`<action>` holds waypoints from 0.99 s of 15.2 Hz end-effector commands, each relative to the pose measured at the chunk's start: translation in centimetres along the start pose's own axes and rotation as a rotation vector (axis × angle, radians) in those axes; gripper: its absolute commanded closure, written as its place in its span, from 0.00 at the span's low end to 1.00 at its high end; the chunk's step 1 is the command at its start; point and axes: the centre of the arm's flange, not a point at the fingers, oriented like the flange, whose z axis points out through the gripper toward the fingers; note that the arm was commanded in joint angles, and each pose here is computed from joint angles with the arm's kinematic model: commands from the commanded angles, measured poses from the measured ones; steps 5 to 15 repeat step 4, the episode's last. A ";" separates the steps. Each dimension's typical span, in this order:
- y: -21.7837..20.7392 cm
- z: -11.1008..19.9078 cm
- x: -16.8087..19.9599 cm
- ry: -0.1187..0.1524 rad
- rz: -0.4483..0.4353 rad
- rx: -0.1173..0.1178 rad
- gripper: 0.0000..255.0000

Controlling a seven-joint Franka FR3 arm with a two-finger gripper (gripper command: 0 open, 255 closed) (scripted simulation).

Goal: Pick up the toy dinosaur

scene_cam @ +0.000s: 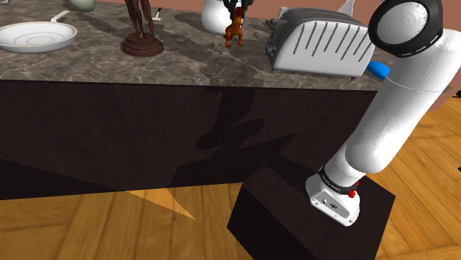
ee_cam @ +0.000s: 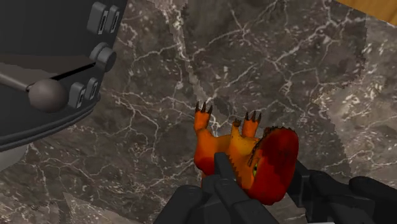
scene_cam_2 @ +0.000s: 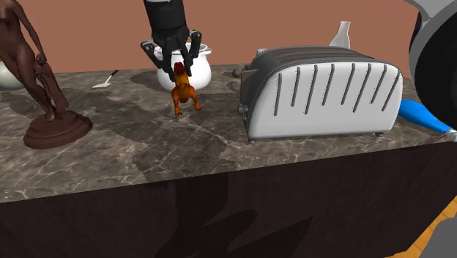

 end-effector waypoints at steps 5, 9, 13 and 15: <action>0.2 -1.5 0.2 0.000 0.000 0.000 1.00; 0.2 -1.5 0.2 0.000 0.000 0.000 1.00; 0.2 -1.5 0.2 0.000 0.000 0.000 1.00; 0.2 -1.5 0.2 0.000 0.000 0.000 1.00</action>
